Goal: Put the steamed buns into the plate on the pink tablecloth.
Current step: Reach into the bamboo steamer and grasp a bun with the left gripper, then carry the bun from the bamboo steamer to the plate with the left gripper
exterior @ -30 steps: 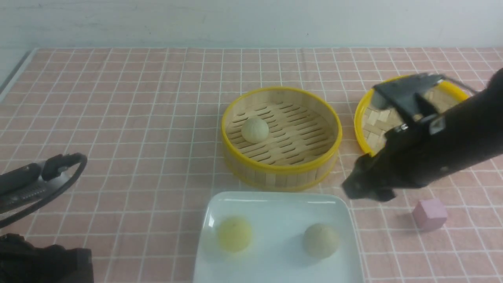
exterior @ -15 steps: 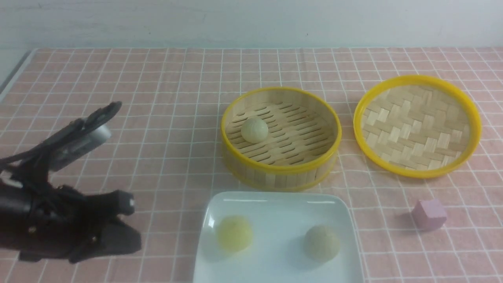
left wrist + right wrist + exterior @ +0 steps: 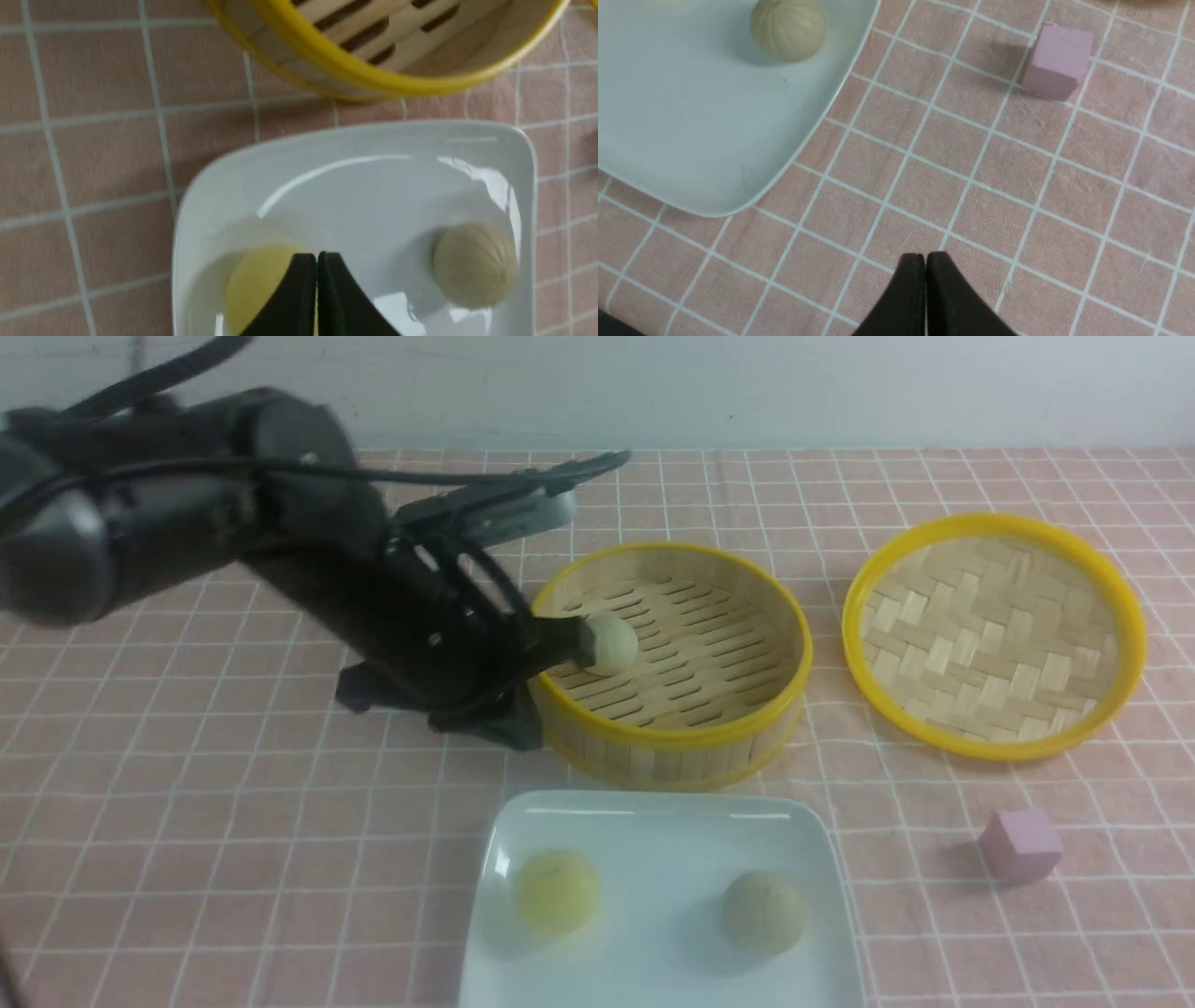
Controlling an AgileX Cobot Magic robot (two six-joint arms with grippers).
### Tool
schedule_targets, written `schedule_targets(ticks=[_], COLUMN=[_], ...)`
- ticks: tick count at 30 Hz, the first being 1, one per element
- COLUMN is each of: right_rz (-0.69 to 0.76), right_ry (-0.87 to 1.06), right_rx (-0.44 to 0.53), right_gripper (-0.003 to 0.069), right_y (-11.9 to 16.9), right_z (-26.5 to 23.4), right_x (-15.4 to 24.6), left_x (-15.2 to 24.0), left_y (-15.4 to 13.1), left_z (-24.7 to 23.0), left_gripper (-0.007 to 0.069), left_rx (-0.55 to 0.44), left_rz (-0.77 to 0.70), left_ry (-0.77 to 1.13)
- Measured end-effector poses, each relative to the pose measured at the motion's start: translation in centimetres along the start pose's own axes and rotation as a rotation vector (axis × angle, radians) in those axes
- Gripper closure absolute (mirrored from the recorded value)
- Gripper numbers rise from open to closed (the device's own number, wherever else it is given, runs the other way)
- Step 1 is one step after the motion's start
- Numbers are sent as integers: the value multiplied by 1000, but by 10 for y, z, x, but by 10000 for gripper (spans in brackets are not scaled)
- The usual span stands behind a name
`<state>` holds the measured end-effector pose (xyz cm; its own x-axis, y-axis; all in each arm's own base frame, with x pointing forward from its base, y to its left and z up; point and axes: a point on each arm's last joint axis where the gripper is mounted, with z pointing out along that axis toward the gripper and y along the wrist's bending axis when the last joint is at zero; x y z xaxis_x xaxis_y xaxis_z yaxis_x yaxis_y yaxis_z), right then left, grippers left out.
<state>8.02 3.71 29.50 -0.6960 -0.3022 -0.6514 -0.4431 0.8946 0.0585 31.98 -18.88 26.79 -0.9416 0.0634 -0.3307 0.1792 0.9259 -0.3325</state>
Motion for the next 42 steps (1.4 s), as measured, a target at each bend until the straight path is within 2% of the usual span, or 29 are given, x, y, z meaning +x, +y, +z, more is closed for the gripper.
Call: schedule_targets(ticks=[5, 10, 17, 20, 23, 26, 28, 33, 35, 38, 42], right_rz=[-1, -1, 1, 3, 5, 20, 27, 39, 40, 40, 41], right_ry=[-22, -24, -25, -27, -27, -27, -27, -19, -14, -9, -8], right_rx=[5, 7, 4, 4, 4, 4, 3, 1, -1, -3, -5], right_gripper=[659, 651, 642, 636, 631, 631, 631, 624, 620, 617, 616], right_y=[0, 0, 0, 0, 0, 0, 0, 0, 0, 0, 1], right_z=[-1, -1, -1, -1, -1, -1, -1, -1, -1, -1, -1], right_x=[-2, -2, -2, -2, -2, -2, -2, -1, -1, 0, 0], left_x=[-38, -66, -81, -80, -78, -76, -72, -64, -57, -44, -21], left_y=[-29, -45, -42, -39, -37, -40, -47, -67, -71, -71, -68], left_z=[23, 50, 87, 103, 108, 102, 87, 9, -39, -82, -104], left_gripper=[438, 321, 307, 337, 429, 559, 596, 599, 599, 599, 599], left_rx=[-124, -191, -227, -237, -244, -228, -205, -168, -155, -147, -104], left_rz=[99, 187, 254, 262, 257, 226, 226, 334, 341, 332, 350], left_ry=[-67, -152, -219, -208, -191, -168, -144, -161, -198, -187, -111])
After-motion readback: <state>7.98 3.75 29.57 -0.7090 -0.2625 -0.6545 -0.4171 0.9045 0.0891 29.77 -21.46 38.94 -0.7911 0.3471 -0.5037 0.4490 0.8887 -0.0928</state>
